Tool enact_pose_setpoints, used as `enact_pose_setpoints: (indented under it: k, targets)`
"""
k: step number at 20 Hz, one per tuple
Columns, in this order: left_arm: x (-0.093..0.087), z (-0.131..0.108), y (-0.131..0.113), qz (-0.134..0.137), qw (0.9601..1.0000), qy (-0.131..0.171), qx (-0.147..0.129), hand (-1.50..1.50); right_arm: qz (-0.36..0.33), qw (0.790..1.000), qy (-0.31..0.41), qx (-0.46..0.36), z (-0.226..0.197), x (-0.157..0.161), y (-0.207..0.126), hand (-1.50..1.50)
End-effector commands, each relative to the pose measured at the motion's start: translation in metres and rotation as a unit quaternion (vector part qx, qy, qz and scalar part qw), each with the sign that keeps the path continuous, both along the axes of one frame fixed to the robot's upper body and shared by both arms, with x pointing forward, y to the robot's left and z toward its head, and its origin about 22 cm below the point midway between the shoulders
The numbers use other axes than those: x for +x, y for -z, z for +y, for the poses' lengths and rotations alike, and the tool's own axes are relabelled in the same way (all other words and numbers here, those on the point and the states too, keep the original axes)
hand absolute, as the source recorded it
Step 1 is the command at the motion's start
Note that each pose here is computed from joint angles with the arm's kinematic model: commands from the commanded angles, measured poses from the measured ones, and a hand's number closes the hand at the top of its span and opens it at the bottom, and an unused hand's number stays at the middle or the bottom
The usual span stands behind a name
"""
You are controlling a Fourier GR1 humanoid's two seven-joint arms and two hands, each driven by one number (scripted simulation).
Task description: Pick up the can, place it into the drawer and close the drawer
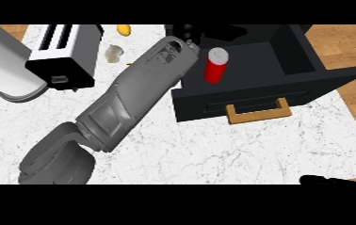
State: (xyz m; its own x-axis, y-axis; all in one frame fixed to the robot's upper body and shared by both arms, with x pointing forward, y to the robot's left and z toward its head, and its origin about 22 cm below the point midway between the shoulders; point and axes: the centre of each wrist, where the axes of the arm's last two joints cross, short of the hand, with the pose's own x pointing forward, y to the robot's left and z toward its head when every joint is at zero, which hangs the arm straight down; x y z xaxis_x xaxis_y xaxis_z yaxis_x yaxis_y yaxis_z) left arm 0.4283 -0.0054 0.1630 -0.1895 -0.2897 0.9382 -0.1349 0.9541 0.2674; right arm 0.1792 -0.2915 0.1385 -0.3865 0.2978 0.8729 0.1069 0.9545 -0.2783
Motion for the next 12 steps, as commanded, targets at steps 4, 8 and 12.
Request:
enact_pose_setpoints:
  k: [4, 8, 12]
  targets:
    - [-0.003, -0.003, -0.003, 0.002, 0.9990, 0.009, -0.044, -1.50, -0.030, 0.994, -0.001, -0.101, 0.003, 0.005, -0.009, -1.50]
    - [-0.005, -0.011, -0.019, -0.012, 0.9986, 0.007, -0.051, -1.50, -0.047, 0.986, 0.001, -0.157, 0.016, 0.011, -0.015, -1.50]
    - [-0.008, -0.013, -0.018, -0.017, 0.9979, 0.015, -0.061, -1.50, -0.043, 0.969, 0.022, -0.244, 0.029, 0.013, -0.011, -1.50]
